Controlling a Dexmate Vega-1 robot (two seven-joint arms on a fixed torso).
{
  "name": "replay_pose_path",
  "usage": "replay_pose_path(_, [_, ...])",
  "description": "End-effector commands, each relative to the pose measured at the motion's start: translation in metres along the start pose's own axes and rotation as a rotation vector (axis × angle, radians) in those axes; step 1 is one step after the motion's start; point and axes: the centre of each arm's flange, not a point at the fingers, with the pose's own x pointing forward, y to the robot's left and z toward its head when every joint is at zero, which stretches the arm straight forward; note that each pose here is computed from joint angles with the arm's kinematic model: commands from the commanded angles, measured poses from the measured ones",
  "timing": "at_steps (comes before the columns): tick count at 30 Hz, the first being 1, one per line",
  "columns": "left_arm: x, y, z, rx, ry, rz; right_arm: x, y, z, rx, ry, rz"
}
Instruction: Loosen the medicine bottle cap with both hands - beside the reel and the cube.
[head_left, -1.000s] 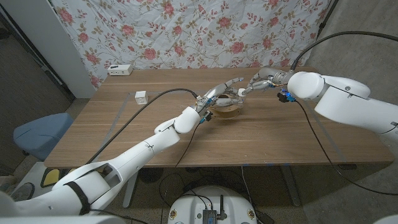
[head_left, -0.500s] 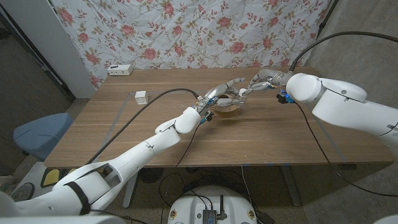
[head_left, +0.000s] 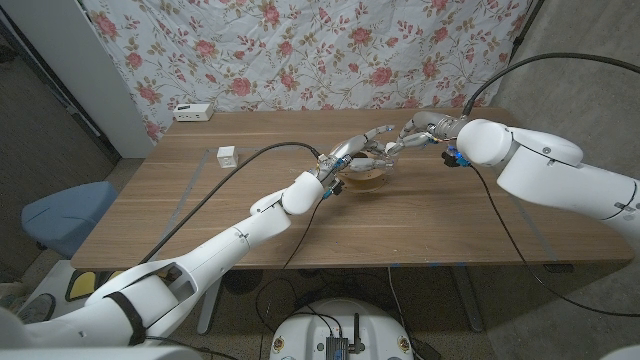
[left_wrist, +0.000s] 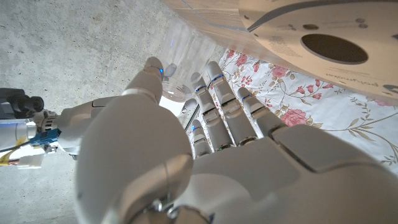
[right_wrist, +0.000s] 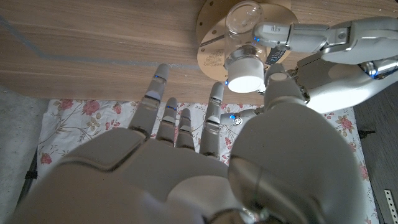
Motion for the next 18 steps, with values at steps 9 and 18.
replay_pose_path(9, [0.0007, -0.0009, -0.0007, -0.003, 0.003, -0.005, 0.0044, 0.0040, 0.0019, 0.010, -0.012, -0.025])
replay_pose_path(18, [-0.0008, -0.0017, -0.0010, -0.005, 0.006, -0.001, 0.0051, 0.0049, 0.0030, 0.008, -0.012, -0.031])
